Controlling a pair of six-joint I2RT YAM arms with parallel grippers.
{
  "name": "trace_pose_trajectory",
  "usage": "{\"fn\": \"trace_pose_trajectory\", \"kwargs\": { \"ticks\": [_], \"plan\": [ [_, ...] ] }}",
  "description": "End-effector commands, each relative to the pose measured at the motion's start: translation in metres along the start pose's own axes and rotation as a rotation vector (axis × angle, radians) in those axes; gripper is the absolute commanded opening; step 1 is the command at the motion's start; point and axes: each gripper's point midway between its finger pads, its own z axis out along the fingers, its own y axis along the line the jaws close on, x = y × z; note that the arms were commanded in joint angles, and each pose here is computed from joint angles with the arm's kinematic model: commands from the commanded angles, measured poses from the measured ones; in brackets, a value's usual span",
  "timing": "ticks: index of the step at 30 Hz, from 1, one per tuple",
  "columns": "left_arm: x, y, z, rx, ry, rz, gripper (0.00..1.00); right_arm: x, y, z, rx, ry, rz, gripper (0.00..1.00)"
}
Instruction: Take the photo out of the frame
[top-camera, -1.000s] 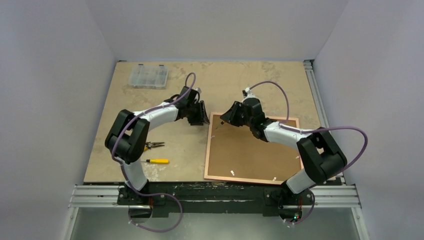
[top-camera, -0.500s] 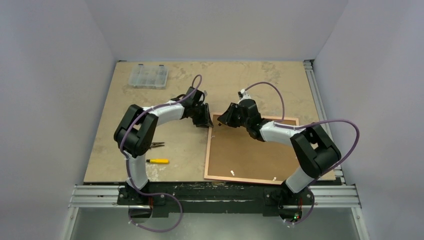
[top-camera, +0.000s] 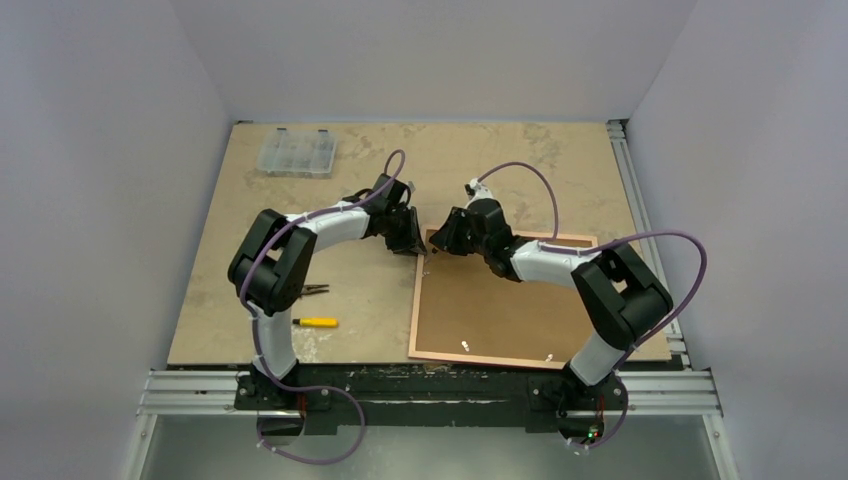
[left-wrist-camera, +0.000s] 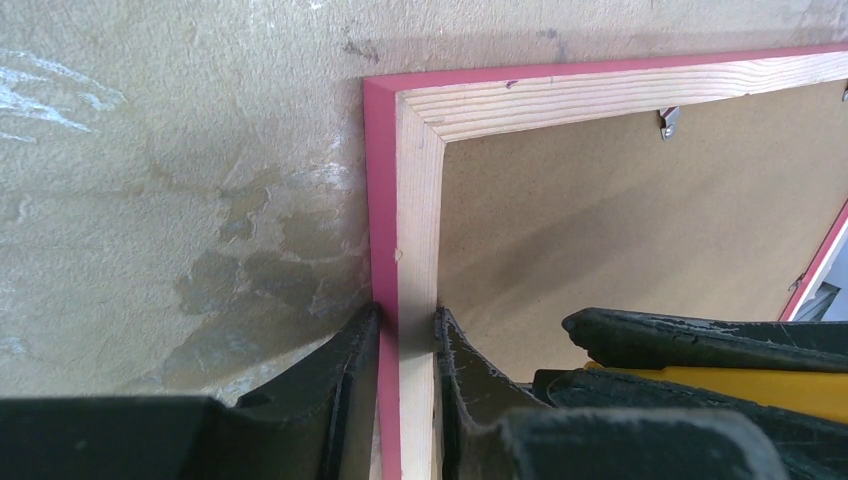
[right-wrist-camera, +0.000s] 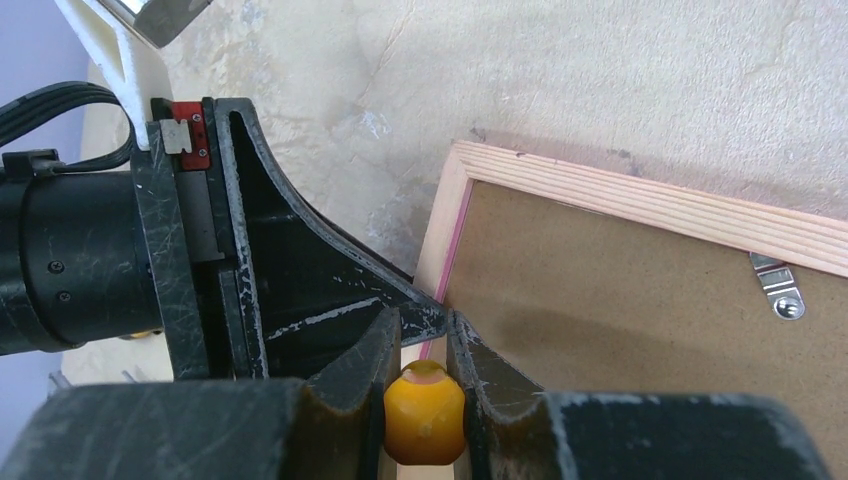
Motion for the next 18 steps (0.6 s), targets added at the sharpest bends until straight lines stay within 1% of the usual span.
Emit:
{"fn": "trace_pose_trajectory", "kwargs": {
  "ticks": [1, 4, 9, 13, 18],
  "plan": [
    [-0.006, 0.0, -0.005, -0.015, -0.017, 0.002, 0.01, -0.011, 0.013, 0.001, 0.018, -0.039, -0.068, 0.0],
    [-0.006, -0.001, -0.005, -0.014, -0.017, 0.003, 0.01, -0.003, 0.014, -0.003, 0.035, -0.013, -0.103, 0.0],
    [-0.007, -0.001, -0.006, -0.013, -0.019, 0.006, 0.0, 0.003, 0.011, -0.004, 0.048, 0.015, -0.11, 0.0],
    [-0.008, 0.0, -0.007, -0.019, -0.023, 0.009, 0.0, 0.011, 0.013, -0.004, 0.03, 0.046, -0.104, 0.0],
    [-0.009, 0.0, -0.006, -0.02, -0.023, 0.01, 0.0, 0.012, 0.019, -0.012, 0.003, 0.049, -0.1, 0.0]
  ]
}}
